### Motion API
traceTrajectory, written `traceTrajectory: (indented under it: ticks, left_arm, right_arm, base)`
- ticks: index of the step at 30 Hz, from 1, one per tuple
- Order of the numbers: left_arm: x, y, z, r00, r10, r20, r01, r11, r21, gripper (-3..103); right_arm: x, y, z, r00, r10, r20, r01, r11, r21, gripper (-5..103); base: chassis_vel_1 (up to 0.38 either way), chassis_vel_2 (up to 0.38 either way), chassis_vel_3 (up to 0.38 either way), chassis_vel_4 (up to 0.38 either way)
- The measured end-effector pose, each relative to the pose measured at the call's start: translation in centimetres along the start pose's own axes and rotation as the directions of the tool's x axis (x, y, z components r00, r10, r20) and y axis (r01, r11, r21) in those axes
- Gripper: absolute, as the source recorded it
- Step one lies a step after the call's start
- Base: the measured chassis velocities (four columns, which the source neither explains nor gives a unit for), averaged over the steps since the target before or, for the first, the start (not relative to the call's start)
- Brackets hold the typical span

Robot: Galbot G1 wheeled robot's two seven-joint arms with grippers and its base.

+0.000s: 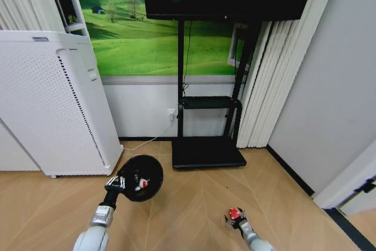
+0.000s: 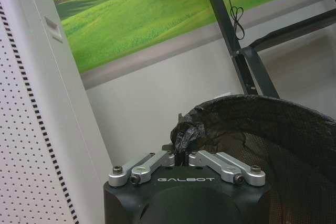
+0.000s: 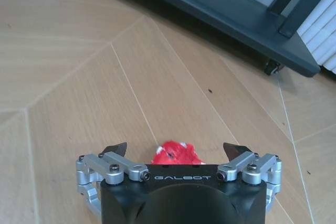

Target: Pick up the trash bin and place the garbage on the floor into it.

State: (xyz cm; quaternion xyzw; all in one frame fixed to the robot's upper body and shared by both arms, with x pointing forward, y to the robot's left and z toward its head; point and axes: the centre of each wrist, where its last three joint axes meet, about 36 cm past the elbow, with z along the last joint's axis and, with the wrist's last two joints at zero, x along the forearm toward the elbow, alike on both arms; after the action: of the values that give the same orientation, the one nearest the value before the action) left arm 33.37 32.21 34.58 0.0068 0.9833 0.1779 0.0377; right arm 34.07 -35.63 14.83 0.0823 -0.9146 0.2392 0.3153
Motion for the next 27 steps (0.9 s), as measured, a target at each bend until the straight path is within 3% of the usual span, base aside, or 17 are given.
traceTrajectory:
  ticks: [11, 12, 16, 18, 21, 24, 27]
  left_arm:
    - [0.4, 0.0, 0.2, 1.000, -0.003, -0.004, 0.003, 1.000, -0.001, 6]
    - [0.4, 0.1, 0.2, 1.000, -0.004, -0.004, 0.004, 1.000, -0.001, 6]
    - [0.5, 0.1, 0.2, 1.000, -0.005, -0.003, 0.005, 1.000, -0.002, 6]
    - [0.6, 0.2, 0.2, 1.000, -0.008, -0.004, 0.008, 1.000, -0.005, 6]
    - [0.6, 0.3, 0.2, 1.000, -0.009, -0.005, 0.009, 1.000, -0.006, 6]
    - [0.7, 0.3, 0.3, 1.000, -0.010, -0.005, 0.010, 1.000, -0.006, 6]
    - [0.7, 0.4, 0.3, 1.000, -0.011, -0.005, 0.011, 1.000, -0.007, 6]
  right_arm:
    - [-0.6, 1.0, 1.5, 1.000, 0.007, -0.019, -0.007, 1.000, 0.026, 103]
    - [-0.7, 1.1, 1.5, 1.000, 0.008, -0.016, -0.008, 1.000, 0.027, 95]
    - [-0.9, 1.0, 1.5, 1.000, 0.007, -0.010, -0.007, 1.000, 0.027, 90]
    - [-1.2, 0.7, 1.3, 1.000, 0.005, -0.003, -0.005, 1.000, 0.029, 74]
    - [-1.4, 0.6, 1.2, 1.000, 0.006, -0.002, -0.006, 1.000, 0.030, 68]
    - [-1.6, 0.3, 1.1, 1.000, 0.009, -0.004, -0.008, 0.999, 0.035, 51]
    - [-1.6, 0.2, 1.2, 1.000, 0.009, -0.005, -0.009, 0.999, 0.038, 46]
  base:
    - [0.000, 0.000, 0.000, 0.000]
    - [0.000, 0.000, 0.000, 0.000]
    - [0.000, 0.000, 0.000, 0.000]
    - [0.000, 0.000, 0.000, 0.000]
    - [0.000, 0.000, 0.000, 0.000]
    - [0.000, 0.000, 0.000, 0.000]
    - [0.000, 0.000, 0.000, 0.000]
